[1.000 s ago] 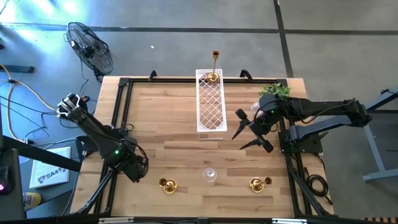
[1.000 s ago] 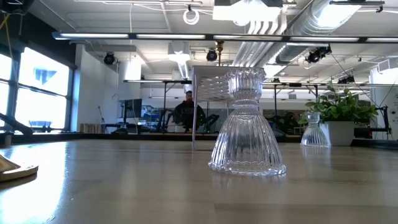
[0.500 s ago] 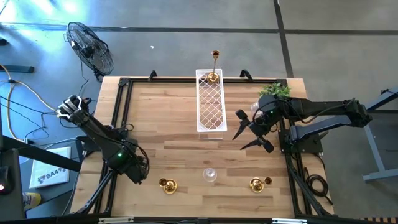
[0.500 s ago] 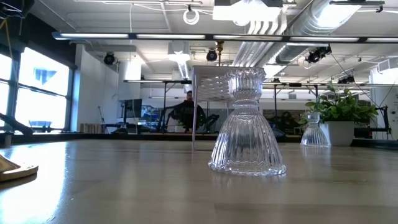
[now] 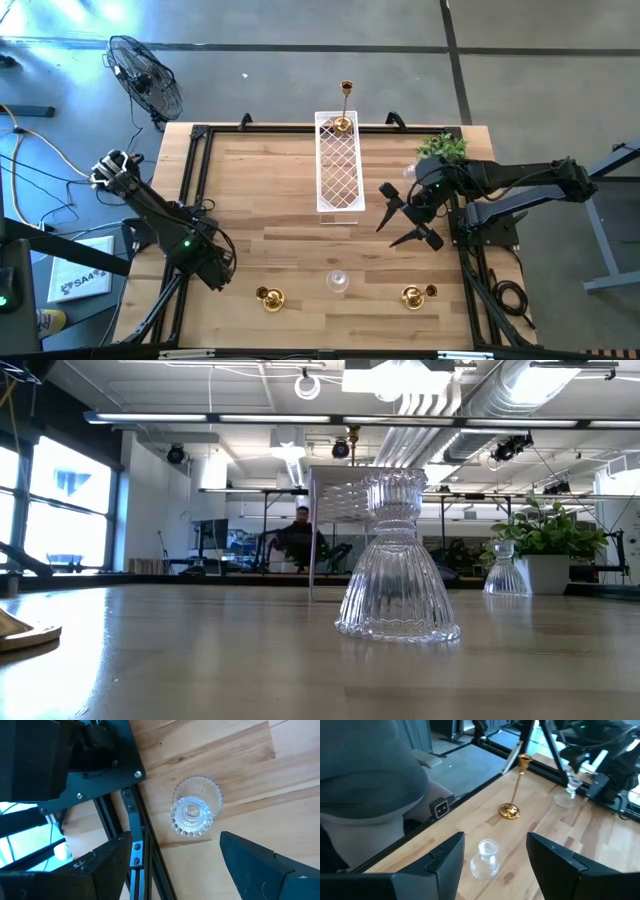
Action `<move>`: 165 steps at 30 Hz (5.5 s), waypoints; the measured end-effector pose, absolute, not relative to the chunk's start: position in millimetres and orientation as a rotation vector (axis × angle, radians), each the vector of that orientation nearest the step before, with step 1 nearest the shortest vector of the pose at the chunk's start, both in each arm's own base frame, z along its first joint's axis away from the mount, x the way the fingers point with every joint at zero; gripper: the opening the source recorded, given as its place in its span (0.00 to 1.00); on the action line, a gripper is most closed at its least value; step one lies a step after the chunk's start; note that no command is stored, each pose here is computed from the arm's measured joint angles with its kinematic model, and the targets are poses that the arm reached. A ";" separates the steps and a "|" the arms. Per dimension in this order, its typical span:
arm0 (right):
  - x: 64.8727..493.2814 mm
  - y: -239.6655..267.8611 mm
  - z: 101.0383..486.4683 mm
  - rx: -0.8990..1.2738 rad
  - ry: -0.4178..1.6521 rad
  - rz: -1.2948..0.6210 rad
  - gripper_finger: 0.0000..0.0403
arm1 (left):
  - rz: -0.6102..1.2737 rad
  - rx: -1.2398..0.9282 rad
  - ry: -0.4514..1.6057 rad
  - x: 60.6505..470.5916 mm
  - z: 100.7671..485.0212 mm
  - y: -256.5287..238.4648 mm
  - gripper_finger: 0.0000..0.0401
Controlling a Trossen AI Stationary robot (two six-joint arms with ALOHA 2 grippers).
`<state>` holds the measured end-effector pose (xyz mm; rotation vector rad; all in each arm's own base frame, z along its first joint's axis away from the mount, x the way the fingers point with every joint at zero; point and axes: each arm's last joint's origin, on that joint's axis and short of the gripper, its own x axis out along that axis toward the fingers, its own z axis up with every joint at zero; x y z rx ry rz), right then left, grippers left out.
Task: Pick & Place candle stick holders
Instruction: Put the left transparent candle holder on the shelf
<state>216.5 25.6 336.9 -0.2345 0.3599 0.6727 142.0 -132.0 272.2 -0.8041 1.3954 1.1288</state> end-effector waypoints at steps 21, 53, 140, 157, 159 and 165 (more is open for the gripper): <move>214.4 46.0 335.2 -0.307 0.387 0.631 0.52 | 1.019 -1.009 1.384 129.5 238.9 -123.7 0.74; 214.6 45.8 335.4 -0.322 0.382 0.631 0.52 | 0.988 -0.892 1.399 134.9 230.6 -127.4 0.74; 213.3 45.6 332.6 -0.317 0.413 0.636 0.52 | 0.969 -0.857 1.444 144.3 187.8 -137.2 0.35; 222.4 47.1 326.4 -0.327 0.429 0.645 0.52 | 0.887 -0.791 1.431 145.7 184.1 -136.9 0.20; 225.8 47.6 323.5 -0.325 0.442 0.647 0.52 | 0.864 -0.778 1.437 146.3 183.9 -137.4 0.20; 233.3 48.8 317.0 -0.333 0.463 0.650 0.52 | 0.838 -0.817 1.485 146.8 183.9 -140.1 0.20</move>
